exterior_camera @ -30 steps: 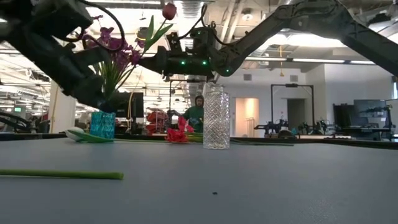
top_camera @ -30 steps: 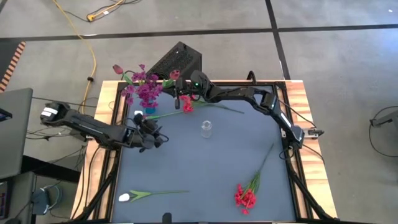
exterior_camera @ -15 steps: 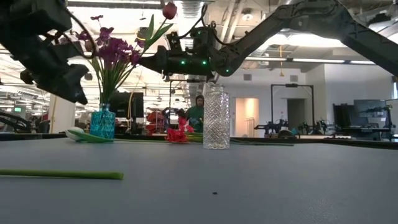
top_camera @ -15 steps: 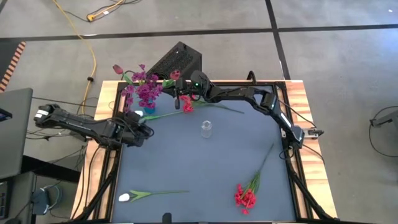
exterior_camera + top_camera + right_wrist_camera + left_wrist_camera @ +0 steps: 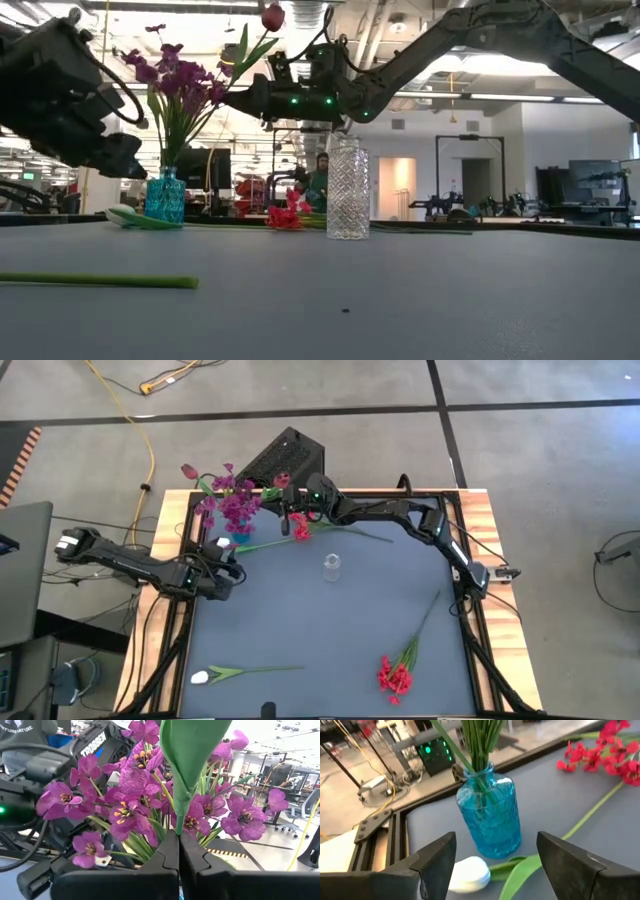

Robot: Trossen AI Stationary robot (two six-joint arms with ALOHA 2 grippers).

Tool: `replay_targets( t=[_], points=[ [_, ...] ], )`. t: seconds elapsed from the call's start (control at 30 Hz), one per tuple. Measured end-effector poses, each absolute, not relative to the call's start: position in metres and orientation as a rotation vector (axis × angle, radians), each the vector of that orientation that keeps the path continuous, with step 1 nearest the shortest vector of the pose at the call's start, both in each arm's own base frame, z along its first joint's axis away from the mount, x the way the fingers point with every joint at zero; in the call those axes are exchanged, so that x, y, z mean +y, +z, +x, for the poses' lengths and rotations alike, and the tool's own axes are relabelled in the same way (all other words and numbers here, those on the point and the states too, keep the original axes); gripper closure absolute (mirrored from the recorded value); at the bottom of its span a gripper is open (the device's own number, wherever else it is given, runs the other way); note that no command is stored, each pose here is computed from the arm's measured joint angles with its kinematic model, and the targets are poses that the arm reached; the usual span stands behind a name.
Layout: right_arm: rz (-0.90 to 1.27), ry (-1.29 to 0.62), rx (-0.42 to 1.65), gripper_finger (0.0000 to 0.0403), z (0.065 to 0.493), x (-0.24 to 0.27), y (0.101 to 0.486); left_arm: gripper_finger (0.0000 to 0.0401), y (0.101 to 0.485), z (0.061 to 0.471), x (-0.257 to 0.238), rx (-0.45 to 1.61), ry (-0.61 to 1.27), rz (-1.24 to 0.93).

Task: Sort flowers into vase by color
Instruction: Put the dark red tulip into the blue vase

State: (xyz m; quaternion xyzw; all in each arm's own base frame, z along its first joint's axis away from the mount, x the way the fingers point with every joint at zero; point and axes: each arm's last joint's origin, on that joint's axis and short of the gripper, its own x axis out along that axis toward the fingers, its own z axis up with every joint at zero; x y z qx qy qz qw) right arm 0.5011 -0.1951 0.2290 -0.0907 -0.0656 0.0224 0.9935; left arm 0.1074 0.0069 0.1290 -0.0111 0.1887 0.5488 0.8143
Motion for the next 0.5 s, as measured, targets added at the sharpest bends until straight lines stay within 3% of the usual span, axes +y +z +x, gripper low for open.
replay_targets(
  t=[0.5],
  points=[
    [-0.189, 0.045, -0.131, 0.0383, 0.501, -0.195, 0.229, 0.0136, 0.144, 0.111, 0.009, 0.293, 1.057, 0.053]
  ],
)
